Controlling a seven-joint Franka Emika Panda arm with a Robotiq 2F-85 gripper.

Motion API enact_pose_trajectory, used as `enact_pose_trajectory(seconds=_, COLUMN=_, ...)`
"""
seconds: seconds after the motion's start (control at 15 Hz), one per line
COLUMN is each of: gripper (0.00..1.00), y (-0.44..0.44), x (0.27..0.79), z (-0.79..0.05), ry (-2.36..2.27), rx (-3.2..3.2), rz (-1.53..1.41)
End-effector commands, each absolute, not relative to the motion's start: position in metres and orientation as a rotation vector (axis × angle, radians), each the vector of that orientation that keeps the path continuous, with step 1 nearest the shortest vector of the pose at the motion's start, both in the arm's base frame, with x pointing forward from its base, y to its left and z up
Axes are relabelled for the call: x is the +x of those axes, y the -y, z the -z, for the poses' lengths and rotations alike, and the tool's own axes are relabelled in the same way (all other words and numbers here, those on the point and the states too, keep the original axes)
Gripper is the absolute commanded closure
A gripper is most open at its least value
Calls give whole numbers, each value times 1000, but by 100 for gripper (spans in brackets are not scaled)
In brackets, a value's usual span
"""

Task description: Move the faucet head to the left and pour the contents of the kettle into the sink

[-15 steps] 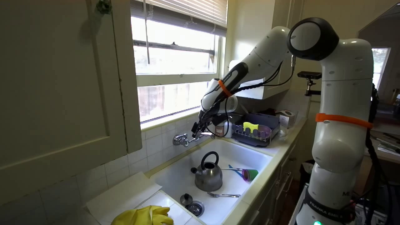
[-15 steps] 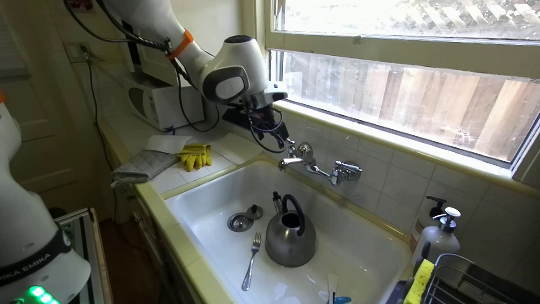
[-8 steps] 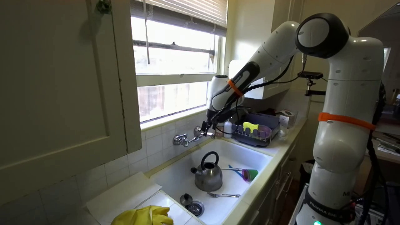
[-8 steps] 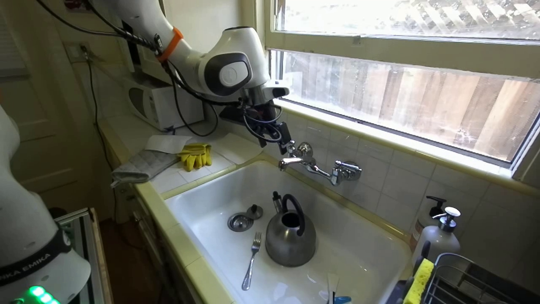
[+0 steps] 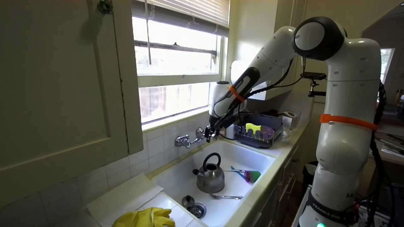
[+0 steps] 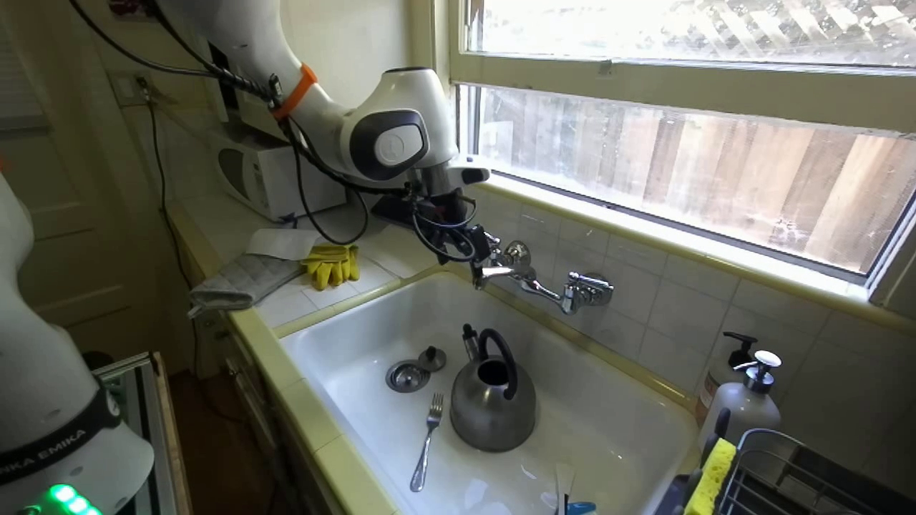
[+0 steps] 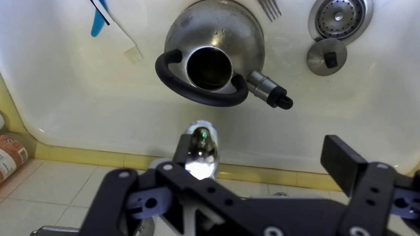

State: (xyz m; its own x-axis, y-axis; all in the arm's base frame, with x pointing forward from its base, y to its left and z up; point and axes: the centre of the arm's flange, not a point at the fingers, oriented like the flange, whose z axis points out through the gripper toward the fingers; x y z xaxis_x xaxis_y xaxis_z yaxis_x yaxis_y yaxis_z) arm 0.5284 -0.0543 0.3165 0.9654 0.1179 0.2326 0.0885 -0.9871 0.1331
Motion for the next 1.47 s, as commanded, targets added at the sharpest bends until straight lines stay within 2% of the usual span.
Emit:
enact_pose_trajectory(seconds=0.0, gripper=0, y=55, x=530, z=-300, ry=-177, rx=2978, rz=-421)
enact_pose_trajectory(seconds=0.47, gripper=0, y=49, x=540, z=-291, ry=-192, rx=2973, rz=-536)
enact_pose_trajectory(seconds=1.07, gripper=0, y=48, x=526, z=-326, ry=-193, rx=2939, rz=-559)
enact_pose_trajectory(seconds=1.4, gripper=0, y=53, x=529, z=-309, ry=-220, rx=2935, rz=-511)
